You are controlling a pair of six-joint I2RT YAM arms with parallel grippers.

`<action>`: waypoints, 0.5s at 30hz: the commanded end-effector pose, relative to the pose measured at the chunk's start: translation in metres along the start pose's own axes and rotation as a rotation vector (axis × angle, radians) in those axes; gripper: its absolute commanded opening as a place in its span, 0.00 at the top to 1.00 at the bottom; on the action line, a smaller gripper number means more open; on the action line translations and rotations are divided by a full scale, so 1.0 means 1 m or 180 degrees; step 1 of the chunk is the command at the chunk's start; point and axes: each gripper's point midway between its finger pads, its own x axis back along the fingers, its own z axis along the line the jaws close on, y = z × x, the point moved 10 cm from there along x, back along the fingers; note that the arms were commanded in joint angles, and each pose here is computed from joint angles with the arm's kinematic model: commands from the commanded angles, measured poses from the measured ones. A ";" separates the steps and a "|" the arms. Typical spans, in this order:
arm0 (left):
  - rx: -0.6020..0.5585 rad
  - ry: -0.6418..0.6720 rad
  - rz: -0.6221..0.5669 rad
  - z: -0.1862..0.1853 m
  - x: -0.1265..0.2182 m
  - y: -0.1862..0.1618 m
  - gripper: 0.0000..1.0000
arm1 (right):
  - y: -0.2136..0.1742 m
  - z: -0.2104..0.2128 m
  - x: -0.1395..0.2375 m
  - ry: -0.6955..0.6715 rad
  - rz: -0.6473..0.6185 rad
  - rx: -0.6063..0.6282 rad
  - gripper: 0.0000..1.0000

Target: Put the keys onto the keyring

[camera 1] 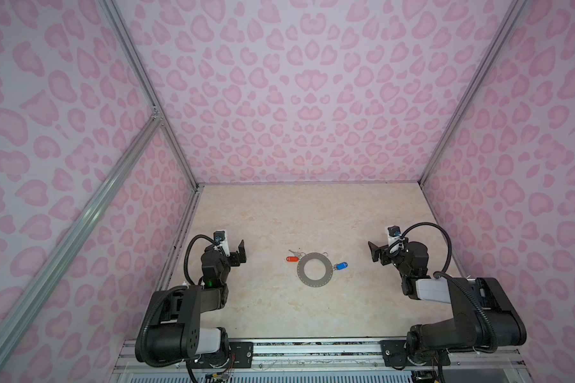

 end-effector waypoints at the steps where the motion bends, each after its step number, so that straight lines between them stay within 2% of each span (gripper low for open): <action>1: 0.0009 -0.0033 -0.0174 0.000 -0.019 0.027 0.03 | 0.019 -0.008 -0.004 -0.0190 -0.0413 -0.0094 0.00; 2: 0.0042 -0.0001 -0.0235 0.001 -0.018 0.027 0.03 | 0.015 -0.010 -0.007 -0.0266 -0.0264 -0.0124 0.00; 4: 0.0072 0.0105 -0.0221 0.003 -0.018 0.027 0.03 | 0.010 -0.011 -0.008 -0.0280 -0.0481 -0.0164 0.00; 7: 0.0075 0.0109 -0.0200 0.003 -0.019 0.027 0.03 | 0.012 -0.011 -0.012 -0.0270 -0.0207 -0.0140 0.00; 10: 0.0070 0.0111 -0.0187 0.003 -0.018 0.027 0.03 | 0.011 -0.012 -0.010 -0.0290 -0.0405 -0.0172 0.00; 15: 0.0065 0.0113 -0.0186 0.003 -0.019 0.027 0.03 | 0.011 -0.012 -0.010 -0.0284 -0.0359 -0.0158 0.00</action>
